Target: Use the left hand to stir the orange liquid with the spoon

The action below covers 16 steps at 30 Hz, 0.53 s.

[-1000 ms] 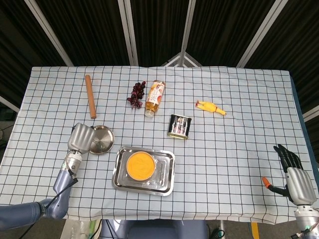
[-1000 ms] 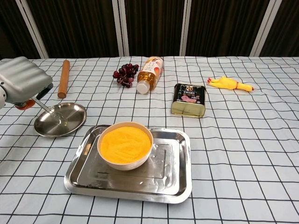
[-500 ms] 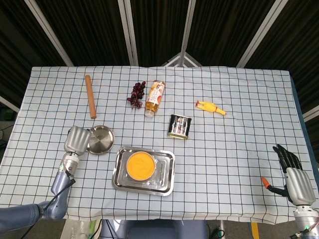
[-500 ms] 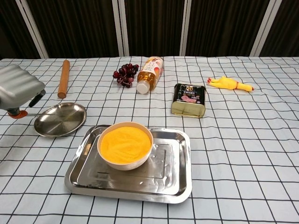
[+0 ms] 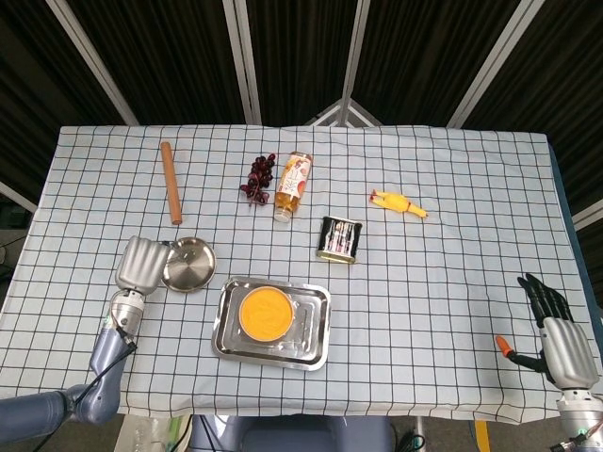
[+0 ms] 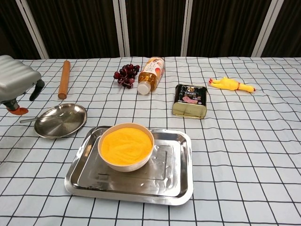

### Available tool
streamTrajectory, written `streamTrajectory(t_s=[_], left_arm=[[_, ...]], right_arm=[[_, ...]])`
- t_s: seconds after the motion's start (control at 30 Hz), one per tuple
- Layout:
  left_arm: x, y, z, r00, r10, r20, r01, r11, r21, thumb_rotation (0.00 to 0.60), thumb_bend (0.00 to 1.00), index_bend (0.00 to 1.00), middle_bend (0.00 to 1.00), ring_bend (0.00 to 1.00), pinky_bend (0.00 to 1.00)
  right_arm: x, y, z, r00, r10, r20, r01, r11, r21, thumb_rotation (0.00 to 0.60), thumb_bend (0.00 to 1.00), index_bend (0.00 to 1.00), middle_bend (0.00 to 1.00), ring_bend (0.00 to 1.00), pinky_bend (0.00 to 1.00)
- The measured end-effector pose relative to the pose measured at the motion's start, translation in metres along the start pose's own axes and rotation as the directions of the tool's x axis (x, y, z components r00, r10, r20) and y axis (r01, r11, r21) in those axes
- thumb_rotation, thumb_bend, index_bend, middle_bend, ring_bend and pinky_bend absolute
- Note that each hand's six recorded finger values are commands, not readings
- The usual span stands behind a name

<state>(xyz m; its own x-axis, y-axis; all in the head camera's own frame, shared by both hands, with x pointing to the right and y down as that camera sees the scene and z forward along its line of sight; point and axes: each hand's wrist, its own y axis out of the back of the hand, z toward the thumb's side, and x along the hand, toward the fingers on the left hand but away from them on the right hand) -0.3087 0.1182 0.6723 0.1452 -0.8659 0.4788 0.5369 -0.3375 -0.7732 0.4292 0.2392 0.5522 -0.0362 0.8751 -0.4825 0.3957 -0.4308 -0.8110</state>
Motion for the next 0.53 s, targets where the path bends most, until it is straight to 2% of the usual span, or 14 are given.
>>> streamTrajectory(t_s=[0.13,0.23,0.3,0.33,0.4,0.47,0.53], left_arm=[[-0.022,0.010,-0.020,0.997,0.069,-0.027,-0.071,0.995,-0.075,0.600,0.29,0.48,0.87,0.92,0.98],[-0.049,0.012,-0.040,0.991,0.115,-0.063,-0.122,0.985,-0.121,0.600,0.27,0.33,0.64,0.73,0.85],[-0.070,0.008,-0.053,0.988,0.128,-0.087,-0.139,0.979,-0.149,0.600,0.24,0.16,0.38,0.51,0.66],[-0.085,0.004,-0.061,0.986,0.130,-0.101,-0.145,0.975,-0.165,0.600,0.23,0.10,0.29,0.43,0.59],[-0.111,-0.004,-0.073,0.985,0.125,-0.119,-0.146,0.971,-0.189,0.600,0.18,0.01,0.08,0.18,0.40],[-0.133,-0.011,-0.080,0.987,0.107,-0.122,-0.130,0.970,-0.205,0.600,0.14,0.00,0.01,0.05,0.27],[-0.153,-0.018,-0.088,0.988,0.080,-0.130,-0.108,0.967,-0.230,0.600,0.12,0.00,0.00,0.00,0.16]], right_arm=[[0.000,0.000,-0.001,1.000,-0.001,0.001,0.001,1.000,0.001,0.600,0.34,0.00,0.00,0.00,0.00],[0.000,0.000,-0.001,1.000,-0.001,-0.001,0.001,1.000,0.008,0.600,0.34,0.00,0.00,0.00,0.00],[0.000,0.000,0.000,1.000,-0.001,-0.003,0.001,1.000,0.014,0.600,0.34,0.00,0.00,0.00,0.00],[0.000,0.000,0.000,1.000,-0.002,-0.003,0.002,1.000,0.018,0.600,0.34,0.00,0.00,0.00,0.00],[0.000,-0.001,0.000,1.000,-0.003,-0.005,0.003,1.000,0.030,0.600,0.34,0.00,0.00,0.00,0.00],[0.000,-0.002,0.000,1.000,-0.004,-0.006,0.004,0.999,0.041,0.600,0.34,0.00,0.00,0.00,0.00],[0.000,-0.002,0.001,1.000,-0.006,-0.006,0.007,0.999,0.050,0.600,0.34,0.00,0.00,0.00,0.00]])
